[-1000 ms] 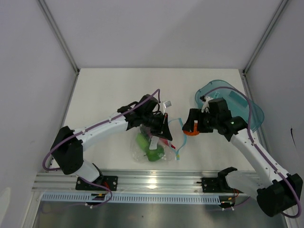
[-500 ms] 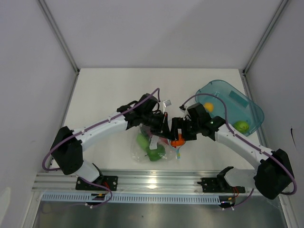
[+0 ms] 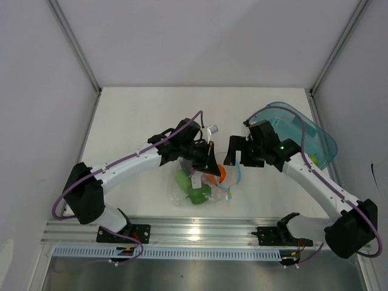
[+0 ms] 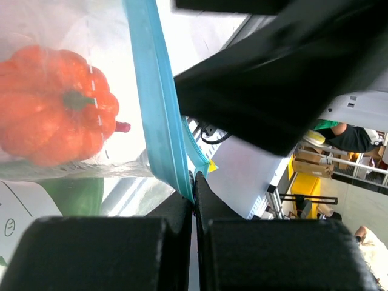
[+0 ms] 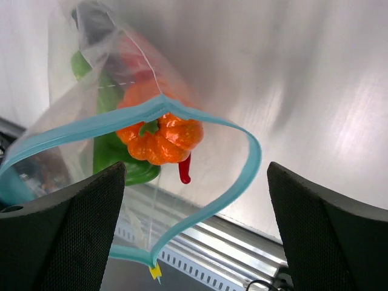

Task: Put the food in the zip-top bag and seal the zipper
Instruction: Place the fake fruit in the zipper food storage bag.

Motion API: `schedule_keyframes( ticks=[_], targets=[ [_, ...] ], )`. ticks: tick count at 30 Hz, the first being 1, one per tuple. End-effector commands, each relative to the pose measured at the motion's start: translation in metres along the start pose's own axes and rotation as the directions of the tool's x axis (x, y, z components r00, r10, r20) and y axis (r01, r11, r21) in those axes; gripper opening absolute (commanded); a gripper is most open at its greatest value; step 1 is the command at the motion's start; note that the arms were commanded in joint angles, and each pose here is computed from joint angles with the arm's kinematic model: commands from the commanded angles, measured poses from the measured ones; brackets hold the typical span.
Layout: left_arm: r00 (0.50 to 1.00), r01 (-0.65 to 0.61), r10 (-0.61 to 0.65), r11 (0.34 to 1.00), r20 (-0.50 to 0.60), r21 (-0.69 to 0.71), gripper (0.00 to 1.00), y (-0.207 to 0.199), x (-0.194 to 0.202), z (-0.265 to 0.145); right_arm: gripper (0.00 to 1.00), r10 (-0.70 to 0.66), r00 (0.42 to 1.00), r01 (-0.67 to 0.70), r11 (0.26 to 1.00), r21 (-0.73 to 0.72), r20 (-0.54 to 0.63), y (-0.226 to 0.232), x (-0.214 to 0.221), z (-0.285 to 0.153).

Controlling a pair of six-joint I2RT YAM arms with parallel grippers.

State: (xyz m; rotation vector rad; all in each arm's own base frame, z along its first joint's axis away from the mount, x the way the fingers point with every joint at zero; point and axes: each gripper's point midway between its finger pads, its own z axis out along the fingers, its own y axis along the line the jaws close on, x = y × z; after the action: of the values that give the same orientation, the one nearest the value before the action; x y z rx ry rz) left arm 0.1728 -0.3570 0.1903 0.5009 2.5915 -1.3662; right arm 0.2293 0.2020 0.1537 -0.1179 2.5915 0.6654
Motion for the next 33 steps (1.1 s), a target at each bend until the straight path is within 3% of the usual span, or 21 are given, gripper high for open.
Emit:
schedule_keyframes(
  ticks=[1, 8, 15, 19, 20, 24, 33],
  targets=[
    [1.0, -0.021, 0.021, 0.999, -0.002, 0.042, 0.01, -0.013, 0.002, -0.006, 0.99, -0.024, 0.986, 0.009, 0.995, 0.095, 0.162, -0.009, -0.038, -0.046],
    [1.0, -0.016, 0.016, 0.999, -0.008, 0.038, 0.01, -0.01, 0.004, -0.005, 0.99, 0.077, 0.944, -0.139, 0.974, 0.177, 0.32, -0.067, -0.073, -0.09],
    [1.0, -0.015, 0.015, 0.999, -0.003, 0.043, 0.01, -0.01, 0.006, -0.007, 0.99, 0.209, 0.863, -0.357, 0.896, 0.264, 0.46, -0.139, -0.102, -0.108],
    [1.0, -0.016, 0.016, 0.999, 0.003, 0.043, 0.0, -0.009, 0.008, -0.009, 0.99, 0.273, 0.813, -0.491, 0.796, 0.354, 0.514, -0.192, -0.107, -0.113],
    [1.0, -0.013, 0.013, 0.999, 0.001, 0.041, 0.01, -0.008, 0.009, -0.008, 0.99, 0.302, 0.796, -0.547, 0.729, 0.411, 0.524, -0.213, -0.104, -0.112],
    [1.0, -0.006, 0.007, 0.999, -0.017, 0.042, 0.01, -0.006, 0.012, -0.005, 0.99, 0.332, 0.748, -0.641, 0.585, 0.497, 0.574, -0.251, -0.113, -0.121],
    [1.0, -0.006, 0.007, 0.999, -0.021, 0.038, 0.01, -0.006, 0.011, -0.004, 0.99, 0.348, 0.707, -0.707, 0.35, 0.614, 0.616, -0.304, -0.097, -0.114]
  ],
)
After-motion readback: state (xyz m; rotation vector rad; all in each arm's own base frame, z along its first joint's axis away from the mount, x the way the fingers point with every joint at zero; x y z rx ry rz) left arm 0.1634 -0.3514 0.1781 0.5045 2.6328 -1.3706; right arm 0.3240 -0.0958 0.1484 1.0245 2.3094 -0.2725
